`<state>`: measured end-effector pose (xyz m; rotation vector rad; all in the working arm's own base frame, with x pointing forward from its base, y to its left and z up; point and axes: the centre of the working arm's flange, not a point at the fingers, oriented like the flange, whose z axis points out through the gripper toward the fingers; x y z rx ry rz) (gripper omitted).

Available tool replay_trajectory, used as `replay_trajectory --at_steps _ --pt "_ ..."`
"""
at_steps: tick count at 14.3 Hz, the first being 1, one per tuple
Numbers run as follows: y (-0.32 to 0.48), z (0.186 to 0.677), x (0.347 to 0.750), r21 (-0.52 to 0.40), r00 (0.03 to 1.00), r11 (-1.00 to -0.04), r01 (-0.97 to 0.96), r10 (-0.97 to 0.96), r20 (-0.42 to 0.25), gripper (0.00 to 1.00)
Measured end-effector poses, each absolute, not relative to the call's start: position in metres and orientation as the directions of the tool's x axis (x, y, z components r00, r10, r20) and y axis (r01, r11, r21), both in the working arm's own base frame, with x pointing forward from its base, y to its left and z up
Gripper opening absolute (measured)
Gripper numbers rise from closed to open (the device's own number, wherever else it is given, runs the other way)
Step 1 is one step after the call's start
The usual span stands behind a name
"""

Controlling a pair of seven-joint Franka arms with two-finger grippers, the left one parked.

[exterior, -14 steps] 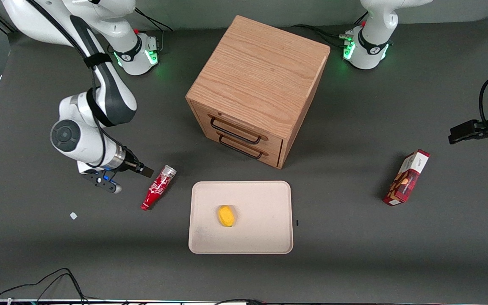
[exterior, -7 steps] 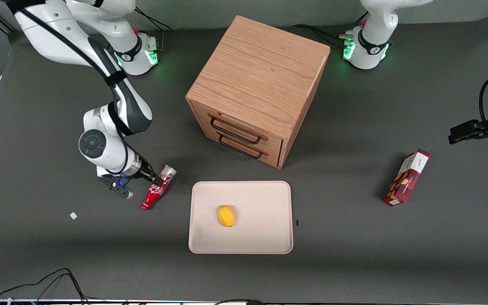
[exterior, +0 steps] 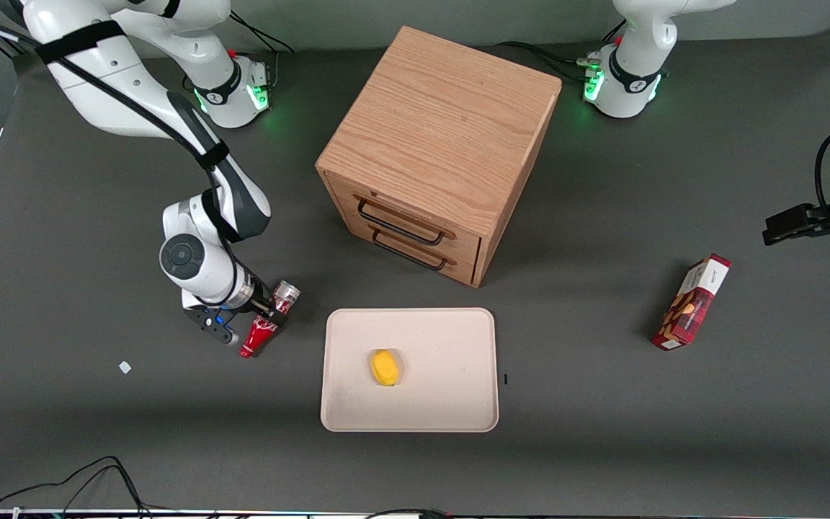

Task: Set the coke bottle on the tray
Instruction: 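Lower the open right gripper around the bottle's body, then close the right gripper on the Coca-Cola bottle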

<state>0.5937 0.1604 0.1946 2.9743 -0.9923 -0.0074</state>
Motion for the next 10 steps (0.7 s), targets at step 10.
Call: replay_trajectory --at_steps 10 --pt "0.179 0.172 0.597 0.005 0.798 -0.798 -0.603 -0.603 -0.003 0.98"
